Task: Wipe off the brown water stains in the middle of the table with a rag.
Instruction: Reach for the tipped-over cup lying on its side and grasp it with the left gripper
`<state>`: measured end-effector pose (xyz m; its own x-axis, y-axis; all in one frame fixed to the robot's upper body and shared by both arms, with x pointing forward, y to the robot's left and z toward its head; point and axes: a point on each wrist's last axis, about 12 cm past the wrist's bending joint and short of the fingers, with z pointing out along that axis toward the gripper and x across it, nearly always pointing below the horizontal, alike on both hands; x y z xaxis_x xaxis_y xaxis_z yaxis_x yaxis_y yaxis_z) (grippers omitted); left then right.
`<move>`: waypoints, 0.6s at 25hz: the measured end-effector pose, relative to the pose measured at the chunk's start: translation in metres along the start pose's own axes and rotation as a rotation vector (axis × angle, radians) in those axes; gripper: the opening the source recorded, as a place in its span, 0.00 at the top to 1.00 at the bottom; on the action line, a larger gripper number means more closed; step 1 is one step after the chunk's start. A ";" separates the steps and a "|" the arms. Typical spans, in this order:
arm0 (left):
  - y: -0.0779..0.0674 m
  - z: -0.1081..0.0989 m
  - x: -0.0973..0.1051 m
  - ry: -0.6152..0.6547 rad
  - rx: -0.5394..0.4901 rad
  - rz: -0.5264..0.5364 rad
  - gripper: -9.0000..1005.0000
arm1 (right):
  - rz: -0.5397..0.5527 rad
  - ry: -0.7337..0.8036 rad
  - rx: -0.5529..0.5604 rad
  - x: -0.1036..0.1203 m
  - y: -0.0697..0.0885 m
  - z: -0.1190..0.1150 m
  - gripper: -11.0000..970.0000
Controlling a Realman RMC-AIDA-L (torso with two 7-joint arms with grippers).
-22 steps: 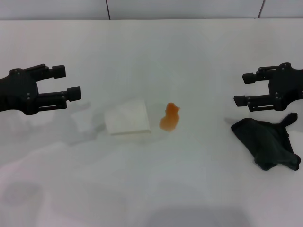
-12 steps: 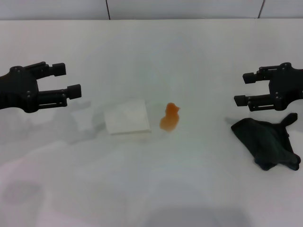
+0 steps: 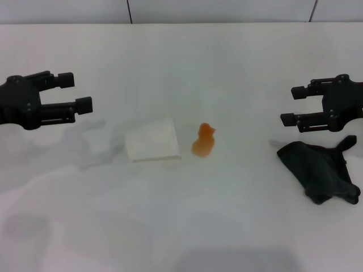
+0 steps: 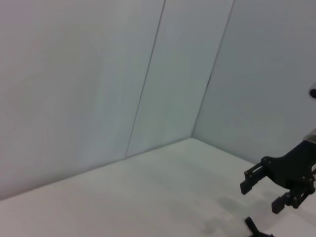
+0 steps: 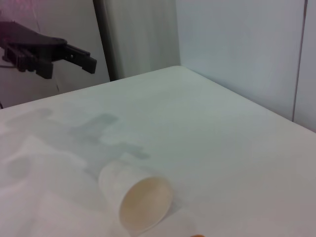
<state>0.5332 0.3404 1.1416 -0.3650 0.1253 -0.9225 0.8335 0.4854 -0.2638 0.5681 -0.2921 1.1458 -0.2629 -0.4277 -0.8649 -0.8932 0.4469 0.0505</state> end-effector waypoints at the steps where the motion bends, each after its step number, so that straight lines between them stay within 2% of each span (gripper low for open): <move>1: 0.001 0.000 -0.001 0.009 0.002 -0.003 0.11 | 0.000 0.000 0.000 0.000 0.000 0.000 0.27; 9: 0.008 0.004 -0.018 0.068 0.020 -0.001 0.11 | 0.009 0.001 -0.006 0.002 0.001 0.002 0.27; 15: 0.015 0.006 -0.035 0.162 0.042 0.020 0.11 | 0.020 0.000 -0.006 0.005 0.001 0.002 0.27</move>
<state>0.5610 0.3381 1.1686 -0.4071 0.2743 -0.8712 0.8566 0.4456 -0.2600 0.5667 -0.2919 1.1406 -0.2808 -0.4187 -0.8636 -0.8898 0.4509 0.0707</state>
